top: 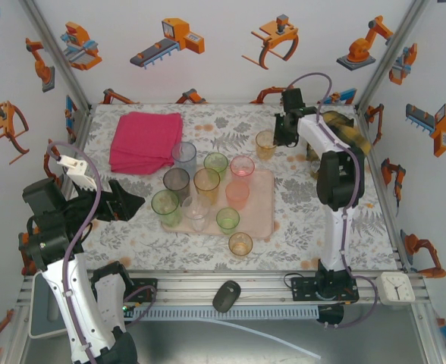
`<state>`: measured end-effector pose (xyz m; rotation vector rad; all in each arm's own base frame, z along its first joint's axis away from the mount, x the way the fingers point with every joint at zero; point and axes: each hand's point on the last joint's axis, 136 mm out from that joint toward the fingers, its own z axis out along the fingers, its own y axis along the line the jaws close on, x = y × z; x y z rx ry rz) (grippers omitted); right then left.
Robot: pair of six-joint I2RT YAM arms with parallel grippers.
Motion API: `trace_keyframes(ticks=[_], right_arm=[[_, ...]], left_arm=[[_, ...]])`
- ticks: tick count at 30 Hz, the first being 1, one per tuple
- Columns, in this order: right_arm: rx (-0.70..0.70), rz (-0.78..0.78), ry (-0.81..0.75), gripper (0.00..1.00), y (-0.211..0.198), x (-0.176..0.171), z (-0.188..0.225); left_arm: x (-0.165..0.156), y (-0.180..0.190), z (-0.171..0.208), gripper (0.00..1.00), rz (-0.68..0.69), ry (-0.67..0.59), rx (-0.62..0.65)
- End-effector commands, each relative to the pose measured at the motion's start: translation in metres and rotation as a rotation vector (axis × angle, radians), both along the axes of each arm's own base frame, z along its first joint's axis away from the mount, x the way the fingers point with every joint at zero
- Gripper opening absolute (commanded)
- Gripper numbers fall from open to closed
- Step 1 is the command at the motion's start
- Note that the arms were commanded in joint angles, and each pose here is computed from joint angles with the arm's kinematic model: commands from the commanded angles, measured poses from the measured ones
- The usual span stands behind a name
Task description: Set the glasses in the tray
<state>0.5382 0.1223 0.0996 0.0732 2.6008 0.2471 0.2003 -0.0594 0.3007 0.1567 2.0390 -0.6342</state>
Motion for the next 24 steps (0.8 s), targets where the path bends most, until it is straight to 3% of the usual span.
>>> trace_keyframes(ticks=[1,14,24], right_arm=[[-0.025,-0.004,0.002,0.19,-0.007,0.003,0.002],[-0.031,-0.017,-0.026,0.02,-0.013,0.006,0.018],[-0.031,-0.043,-0.114,0.0,-0.024,0.002,0.07]], left_arm=[[0.001,0.001,0.001,0.97,0.001,-0.018,0.007],[0.001,0.001,0.002,0.97,0.002,-0.02,0.008],[0.001,0.001,0.004,0.97,0.0,-0.027,0.009]])
